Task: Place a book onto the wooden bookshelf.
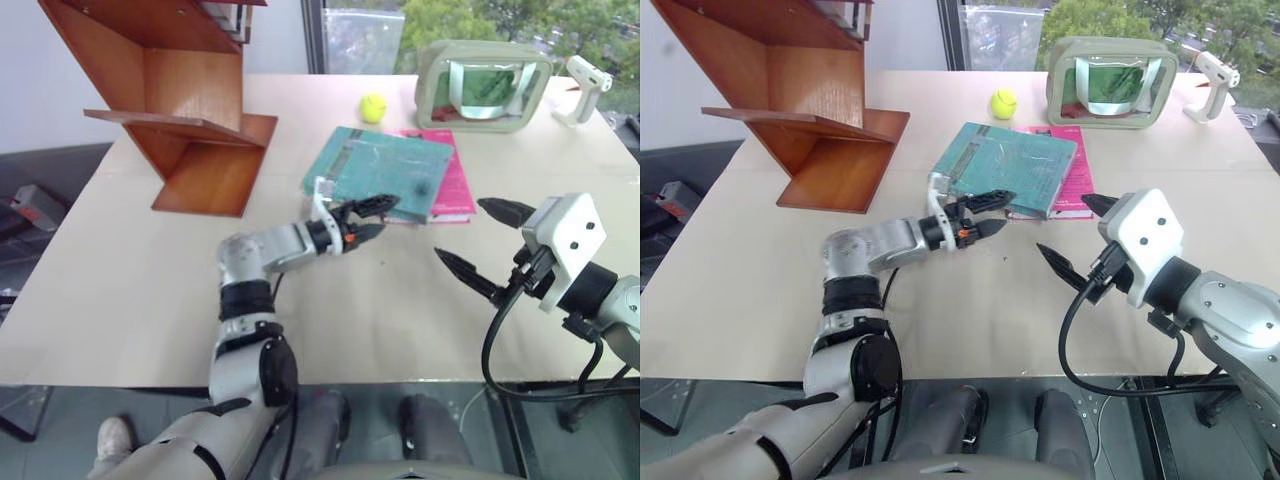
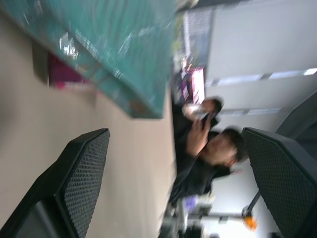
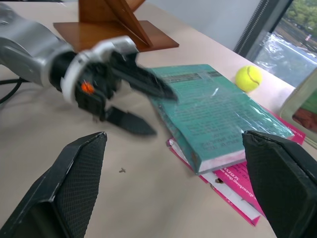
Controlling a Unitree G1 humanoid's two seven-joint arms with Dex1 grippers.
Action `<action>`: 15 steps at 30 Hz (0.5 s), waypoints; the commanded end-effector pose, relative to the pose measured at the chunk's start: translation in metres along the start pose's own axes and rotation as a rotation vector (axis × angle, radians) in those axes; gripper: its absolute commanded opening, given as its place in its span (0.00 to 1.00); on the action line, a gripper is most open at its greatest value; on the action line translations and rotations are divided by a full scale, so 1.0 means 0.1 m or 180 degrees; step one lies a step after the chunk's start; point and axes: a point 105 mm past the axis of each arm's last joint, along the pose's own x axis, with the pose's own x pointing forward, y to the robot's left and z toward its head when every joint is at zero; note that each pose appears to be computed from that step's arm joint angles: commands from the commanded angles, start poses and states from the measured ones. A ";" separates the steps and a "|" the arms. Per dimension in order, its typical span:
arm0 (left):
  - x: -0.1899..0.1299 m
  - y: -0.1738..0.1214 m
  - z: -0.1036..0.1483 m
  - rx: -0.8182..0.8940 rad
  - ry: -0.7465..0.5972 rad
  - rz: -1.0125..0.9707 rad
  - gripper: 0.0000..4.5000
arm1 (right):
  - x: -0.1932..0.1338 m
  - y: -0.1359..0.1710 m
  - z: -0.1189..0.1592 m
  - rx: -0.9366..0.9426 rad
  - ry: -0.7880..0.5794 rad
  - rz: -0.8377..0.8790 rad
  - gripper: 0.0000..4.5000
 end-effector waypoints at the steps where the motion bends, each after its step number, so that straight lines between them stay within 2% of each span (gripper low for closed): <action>1: -0.09 0.05 0.08 -0.0062 -0.0405 0.0151 0.99 | 0.00 0.00 0.10 -0.0134 -0.0128 0.0065 1.00; 7: 0.08 0.26 0.09 -0.0306 -0.0816 0.0476 0.99 | 0.00 -0.01 0.10 -0.0174 -0.0094 0.0134 1.00; 15: 0.46 0.35 -0.05 -0.0648 -0.0907 0.0467 0.99 | -0.03 -0.03 0.12 -0.0214 -0.0029 0.0179 1.00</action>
